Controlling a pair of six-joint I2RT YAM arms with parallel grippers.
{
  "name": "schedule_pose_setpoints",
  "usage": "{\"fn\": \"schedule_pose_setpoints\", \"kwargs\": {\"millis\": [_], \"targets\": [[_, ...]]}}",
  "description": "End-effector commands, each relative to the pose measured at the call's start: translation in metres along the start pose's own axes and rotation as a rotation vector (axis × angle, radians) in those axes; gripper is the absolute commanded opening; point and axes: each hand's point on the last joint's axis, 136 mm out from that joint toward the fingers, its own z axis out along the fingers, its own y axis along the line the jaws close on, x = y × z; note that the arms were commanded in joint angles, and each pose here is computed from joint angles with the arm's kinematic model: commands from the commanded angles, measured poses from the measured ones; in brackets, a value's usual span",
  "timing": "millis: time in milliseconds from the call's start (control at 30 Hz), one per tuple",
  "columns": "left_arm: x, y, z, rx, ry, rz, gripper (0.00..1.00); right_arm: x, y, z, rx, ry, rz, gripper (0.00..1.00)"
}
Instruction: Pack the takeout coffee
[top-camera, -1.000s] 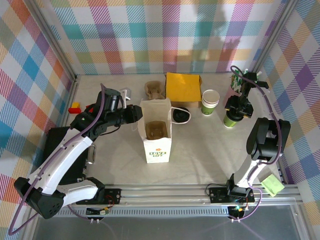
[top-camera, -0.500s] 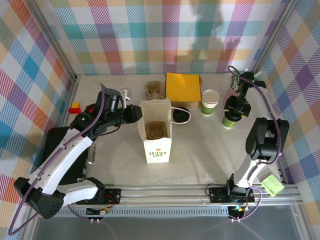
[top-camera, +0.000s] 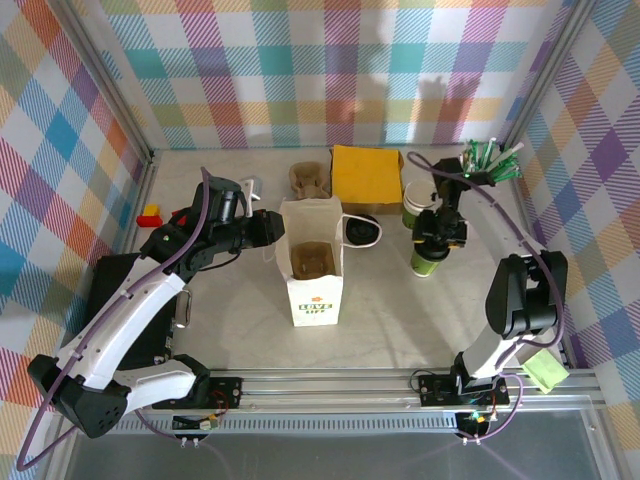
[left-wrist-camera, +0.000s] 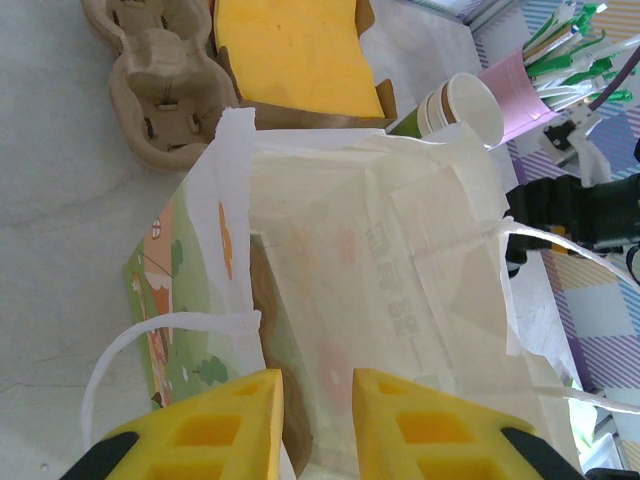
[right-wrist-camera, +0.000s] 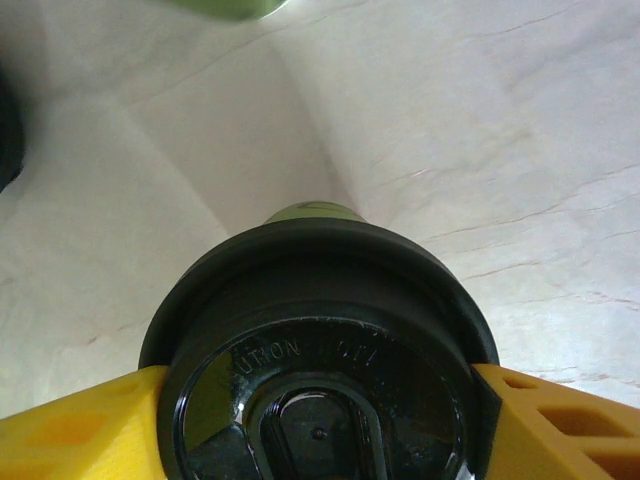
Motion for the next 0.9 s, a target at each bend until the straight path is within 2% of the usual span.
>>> {"fn": "schedule_pose_setpoints", "kwargs": {"millis": [0,333,667,867], "targets": [[-0.004,0.004,-0.012,-0.016,-0.025,0.010,0.25,0.022,0.013,-0.006,0.018,0.034,-0.021,0.69],[-0.002,0.005,-0.013,-0.018,-0.022,0.008,0.25,0.041,0.041,-0.013,0.042,-0.001,-0.088,0.77],[0.000,0.007,-0.012,-0.026,-0.018,0.004,0.25,0.049,0.052,-0.034,-0.039,-0.068,-0.084,0.86],[0.000,0.006,-0.013,-0.018,-0.019,0.000,0.24,0.054,0.052,-0.028,-0.057,-0.062,-0.087,0.87]]}}
